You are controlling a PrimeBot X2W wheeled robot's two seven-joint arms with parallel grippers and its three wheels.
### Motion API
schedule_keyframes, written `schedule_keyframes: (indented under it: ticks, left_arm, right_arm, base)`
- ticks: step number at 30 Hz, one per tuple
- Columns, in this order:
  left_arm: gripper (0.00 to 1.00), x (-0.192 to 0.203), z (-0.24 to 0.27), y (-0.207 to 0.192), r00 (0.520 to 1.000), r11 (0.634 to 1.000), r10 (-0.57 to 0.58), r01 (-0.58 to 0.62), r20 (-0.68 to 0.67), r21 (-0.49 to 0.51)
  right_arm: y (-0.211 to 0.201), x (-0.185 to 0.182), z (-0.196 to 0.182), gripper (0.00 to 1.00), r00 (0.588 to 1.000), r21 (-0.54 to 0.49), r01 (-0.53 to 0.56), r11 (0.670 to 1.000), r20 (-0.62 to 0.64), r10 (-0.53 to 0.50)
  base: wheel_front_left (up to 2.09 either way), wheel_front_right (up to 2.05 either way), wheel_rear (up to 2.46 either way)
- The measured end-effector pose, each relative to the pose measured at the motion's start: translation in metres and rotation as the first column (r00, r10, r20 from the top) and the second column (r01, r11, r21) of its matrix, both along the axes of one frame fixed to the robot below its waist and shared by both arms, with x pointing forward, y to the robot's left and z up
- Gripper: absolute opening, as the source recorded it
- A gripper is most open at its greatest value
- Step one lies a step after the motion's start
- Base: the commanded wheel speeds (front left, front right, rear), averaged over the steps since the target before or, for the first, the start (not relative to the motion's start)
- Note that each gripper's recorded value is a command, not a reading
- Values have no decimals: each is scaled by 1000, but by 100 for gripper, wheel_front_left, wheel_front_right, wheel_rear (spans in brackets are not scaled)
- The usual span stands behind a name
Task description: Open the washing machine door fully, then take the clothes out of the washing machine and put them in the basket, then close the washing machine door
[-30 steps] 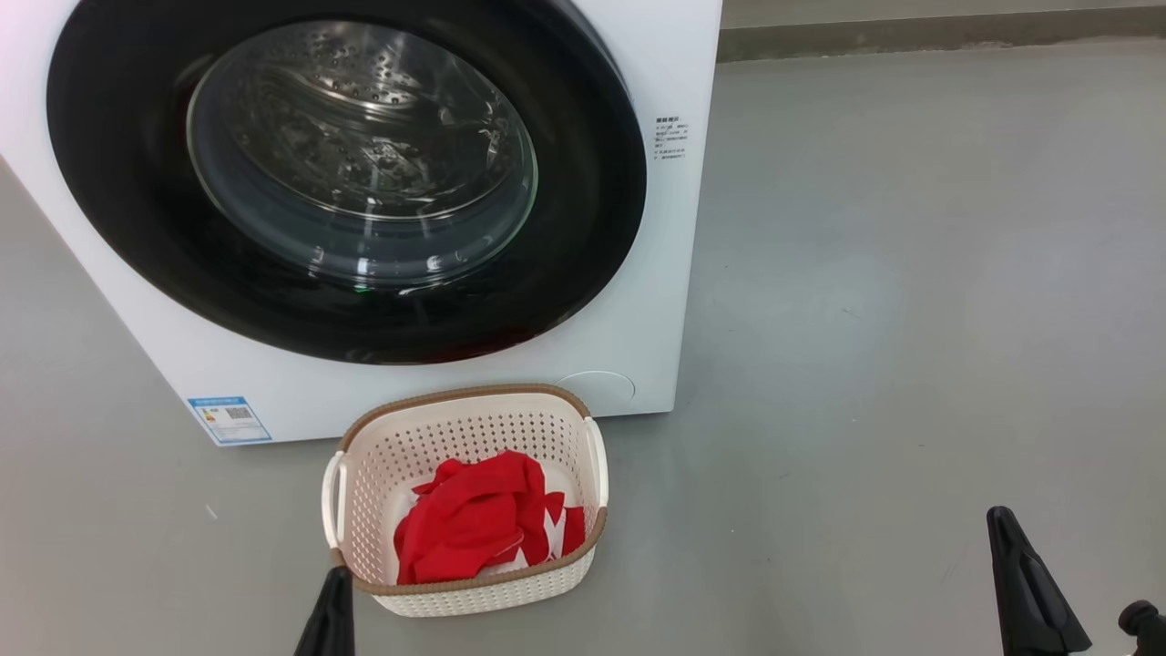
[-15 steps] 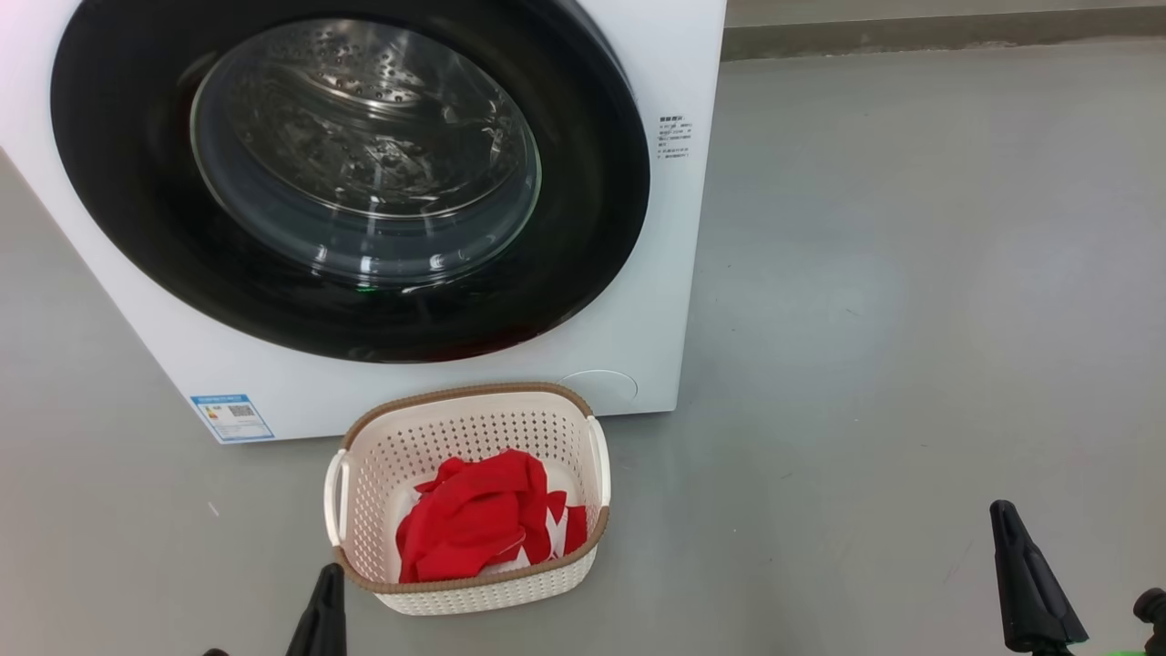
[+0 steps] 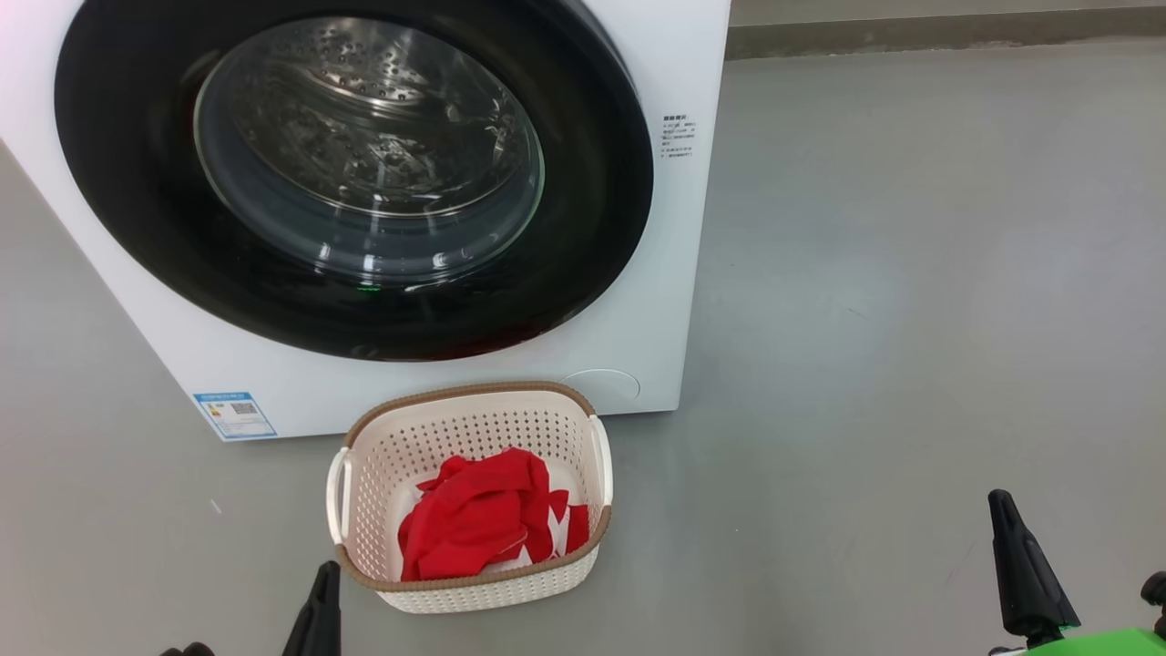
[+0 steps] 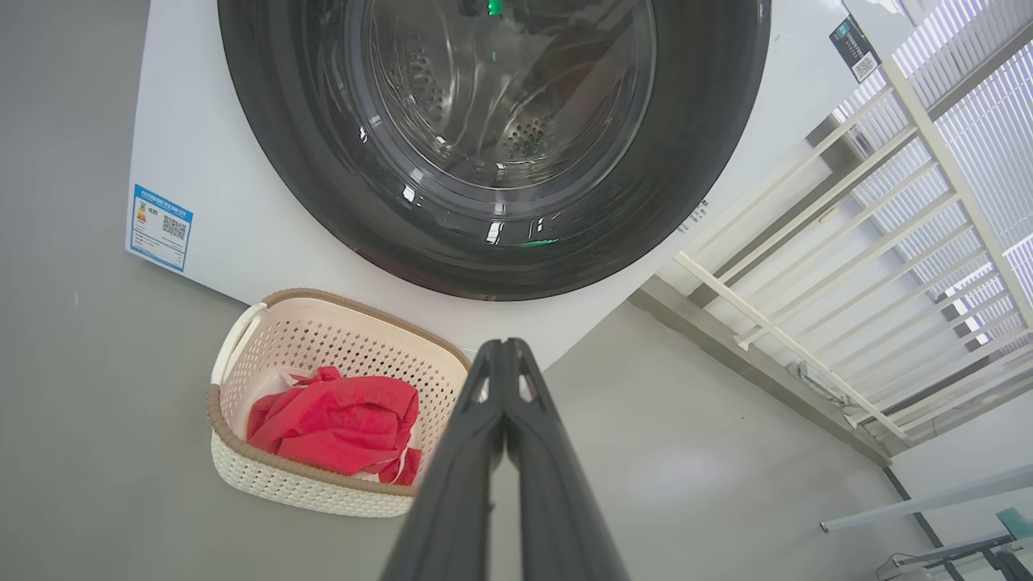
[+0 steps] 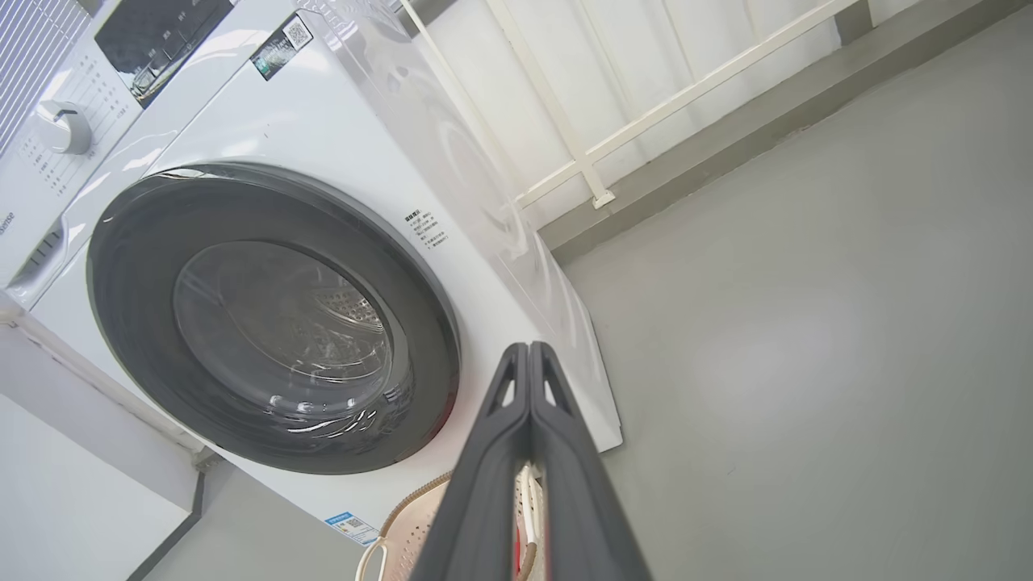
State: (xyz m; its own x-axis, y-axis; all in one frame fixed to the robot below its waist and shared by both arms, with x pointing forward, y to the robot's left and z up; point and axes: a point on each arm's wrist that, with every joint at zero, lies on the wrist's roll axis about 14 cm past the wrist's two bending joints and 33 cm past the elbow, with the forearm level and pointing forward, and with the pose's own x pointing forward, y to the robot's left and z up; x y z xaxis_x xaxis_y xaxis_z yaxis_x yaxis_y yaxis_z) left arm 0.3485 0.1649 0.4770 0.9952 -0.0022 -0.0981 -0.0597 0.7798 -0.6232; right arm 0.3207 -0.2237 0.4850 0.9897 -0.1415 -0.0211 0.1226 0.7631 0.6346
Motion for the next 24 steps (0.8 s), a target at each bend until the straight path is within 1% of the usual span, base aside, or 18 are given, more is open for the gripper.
schedule_keyframes:
  ticks: [14,24]
  left_arm:
    - [0,3,-6,6,999,988,18,-23,-34,-151]
    - [0,7,-6,7,999,964,20,-30,-43,-265]
  right_arm:
    - [2,10,-2,0,1000,156,-6,988,1,6]
    - [3,18,-5,0,1000,268,-9,963,-2,10]
  base:
    - [0,0,0]
    - [0,0,0]
